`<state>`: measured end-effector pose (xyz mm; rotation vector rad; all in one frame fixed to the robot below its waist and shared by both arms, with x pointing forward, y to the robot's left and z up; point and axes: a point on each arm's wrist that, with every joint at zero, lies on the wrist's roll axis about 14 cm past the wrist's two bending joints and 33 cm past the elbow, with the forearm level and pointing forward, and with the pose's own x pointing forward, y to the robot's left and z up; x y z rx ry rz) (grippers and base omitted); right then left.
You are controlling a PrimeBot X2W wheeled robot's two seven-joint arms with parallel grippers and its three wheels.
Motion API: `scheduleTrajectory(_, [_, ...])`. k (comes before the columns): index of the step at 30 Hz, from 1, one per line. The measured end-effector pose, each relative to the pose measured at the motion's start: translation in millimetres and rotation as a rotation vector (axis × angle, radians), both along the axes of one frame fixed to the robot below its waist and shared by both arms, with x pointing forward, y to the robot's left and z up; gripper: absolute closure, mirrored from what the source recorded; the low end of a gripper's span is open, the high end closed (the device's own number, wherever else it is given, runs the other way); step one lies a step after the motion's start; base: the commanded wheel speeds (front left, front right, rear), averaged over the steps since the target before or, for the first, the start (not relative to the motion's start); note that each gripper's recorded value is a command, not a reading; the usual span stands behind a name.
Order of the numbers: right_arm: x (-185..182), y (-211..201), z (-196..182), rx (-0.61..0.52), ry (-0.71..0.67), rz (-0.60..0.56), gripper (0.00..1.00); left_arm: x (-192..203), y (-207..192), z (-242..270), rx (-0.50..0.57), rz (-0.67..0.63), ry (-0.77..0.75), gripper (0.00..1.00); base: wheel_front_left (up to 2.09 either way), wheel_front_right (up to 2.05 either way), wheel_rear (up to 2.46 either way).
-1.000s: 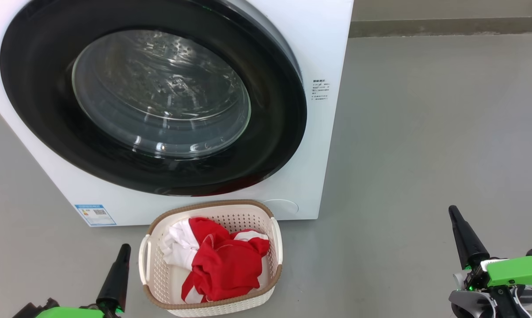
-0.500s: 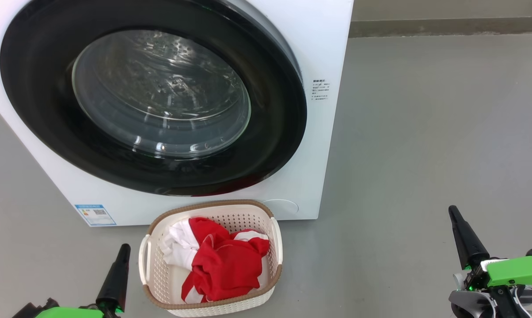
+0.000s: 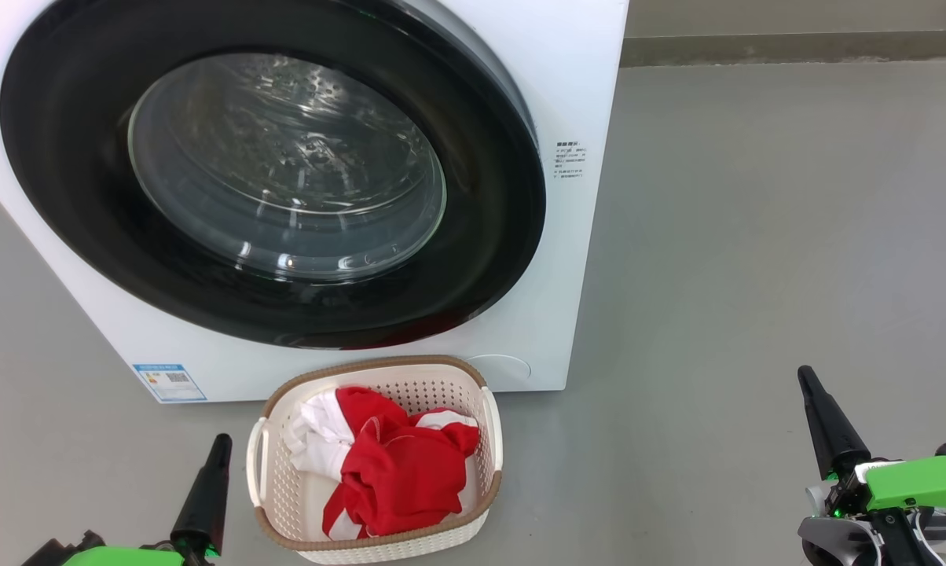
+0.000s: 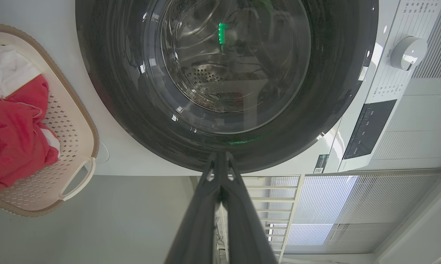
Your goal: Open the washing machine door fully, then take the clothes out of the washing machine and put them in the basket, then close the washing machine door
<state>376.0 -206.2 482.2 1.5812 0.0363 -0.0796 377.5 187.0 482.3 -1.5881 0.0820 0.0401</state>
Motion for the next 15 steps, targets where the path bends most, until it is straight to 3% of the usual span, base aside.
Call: scheduleTrajectory(15, [0.0, 0.0, -0.1, -0.001, 0.0, 0.0, 1.0, 0.0, 0.2, -0.1, 0.001, 0.002, 0.0, 1.0, 0.0, 0.0, 0.0])
